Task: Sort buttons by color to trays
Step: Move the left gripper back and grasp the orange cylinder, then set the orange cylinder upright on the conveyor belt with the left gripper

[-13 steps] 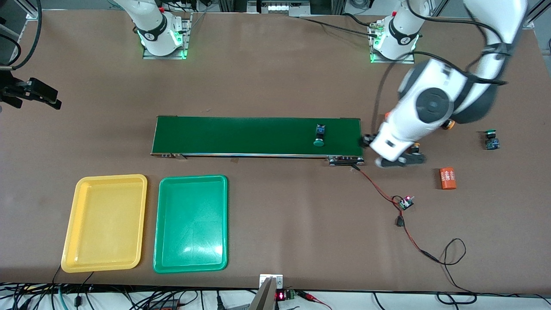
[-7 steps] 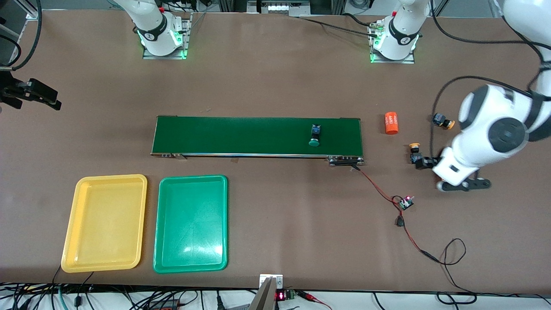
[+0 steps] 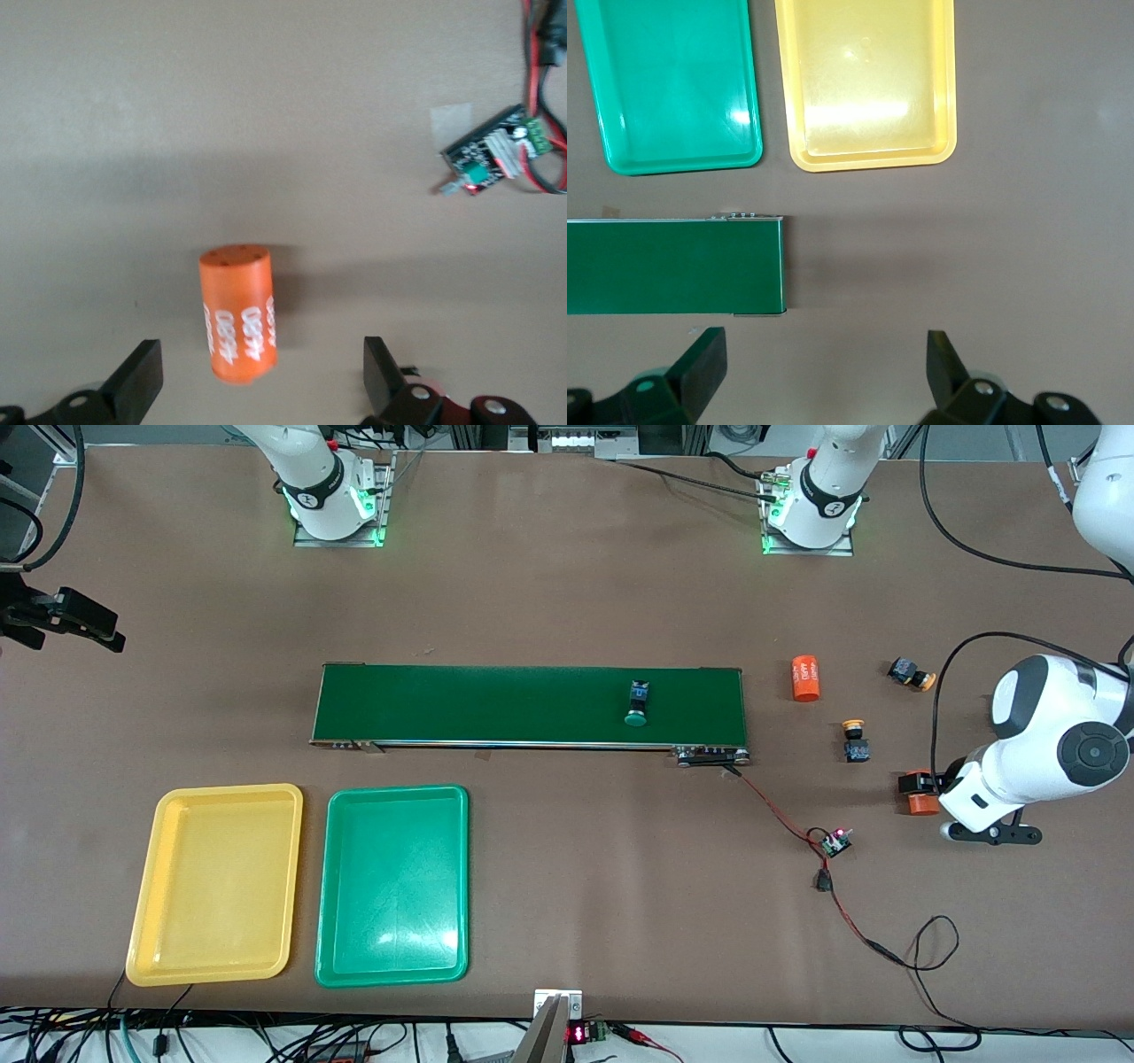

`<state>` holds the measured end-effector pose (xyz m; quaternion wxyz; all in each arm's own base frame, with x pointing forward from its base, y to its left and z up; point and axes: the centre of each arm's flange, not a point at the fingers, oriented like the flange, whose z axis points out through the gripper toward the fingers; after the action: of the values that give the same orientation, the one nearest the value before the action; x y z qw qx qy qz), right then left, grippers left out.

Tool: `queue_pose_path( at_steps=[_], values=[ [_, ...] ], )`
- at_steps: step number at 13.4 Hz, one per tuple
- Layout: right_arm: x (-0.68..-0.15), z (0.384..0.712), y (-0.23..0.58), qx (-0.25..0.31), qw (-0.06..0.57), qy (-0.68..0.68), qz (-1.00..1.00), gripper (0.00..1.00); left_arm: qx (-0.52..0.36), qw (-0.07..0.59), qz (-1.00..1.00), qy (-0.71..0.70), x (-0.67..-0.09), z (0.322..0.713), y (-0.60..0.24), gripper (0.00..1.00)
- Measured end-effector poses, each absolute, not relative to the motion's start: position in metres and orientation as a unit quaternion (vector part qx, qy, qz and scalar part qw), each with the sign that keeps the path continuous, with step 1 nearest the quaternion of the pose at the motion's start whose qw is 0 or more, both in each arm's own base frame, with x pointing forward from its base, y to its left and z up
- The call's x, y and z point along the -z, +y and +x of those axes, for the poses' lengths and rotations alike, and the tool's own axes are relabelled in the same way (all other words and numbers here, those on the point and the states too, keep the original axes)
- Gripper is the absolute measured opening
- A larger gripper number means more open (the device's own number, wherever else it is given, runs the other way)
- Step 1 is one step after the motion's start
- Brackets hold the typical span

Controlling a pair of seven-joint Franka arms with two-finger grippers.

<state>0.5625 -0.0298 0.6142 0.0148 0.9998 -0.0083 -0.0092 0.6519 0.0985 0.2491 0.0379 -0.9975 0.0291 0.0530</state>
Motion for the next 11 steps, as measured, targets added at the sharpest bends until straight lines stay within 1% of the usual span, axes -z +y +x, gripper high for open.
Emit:
queue_pose_path(
  at_steps=[4, 5, 6, 7, 8, 9, 10, 11],
  values=[
    [-0.614, 0.562, -0.03, 0.009, 0.015, -0.008, 1.0, 1.0, -0.053, 0.016, -0.998, 0.034, -0.212, 0.644, 0.126, 1.0],
    [-0.614, 0.563, -0.03, 0.009, 0.015, -0.009, 1.0, 1.0, -0.05, 0.012, -0.998, 0.036, -0.204, 0.642, 0.13, 0.99],
    [-0.614, 0.563, -0.03, 0.009, 0.015, -0.008, 1.0, 1.0, -0.048, 0.01, -0.998, 0.036, -0.197, 0.64, 0.132, 0.95],
    [-0.614, 0.563, -0.03, 0.009, 0.015, -0.008, 1.0, 1.0, -0.049, 0.008, -0.998, 0.036, -0.192, 0.639, 0.133, 0.86],
    [-0.614, 0.563, -0.029, 0.009, 0.015, -0.008, 1.0, 1.0, -0.051, 0.006, -0.998, 0.037, -0.189, 0.638, 0.132, 0.73],
    [-0.613, 0.563, -0.029, 0.01, 0.015, -0.008, 1.0, 1.0, -0.052, 0.005, -0.998, 0.038, -0.187, 0.637, 0.131, 0.63],
    [-0.611, 0.564, -0.029, 0.012, 0.015, -0.008, 1.0, 1.0, -0.053, 0.005, -0.998, 0.038, -0.187, 0.636, 0.131, 0.52],
    [-0.606, 0.566, -0.029, 0.017, 0.015, -0.008, 1.0, 1.0, -0.055, 0.006, -0.998, 0.039, -0.187, 0.636, 0.131, 0.5]
  ],
)
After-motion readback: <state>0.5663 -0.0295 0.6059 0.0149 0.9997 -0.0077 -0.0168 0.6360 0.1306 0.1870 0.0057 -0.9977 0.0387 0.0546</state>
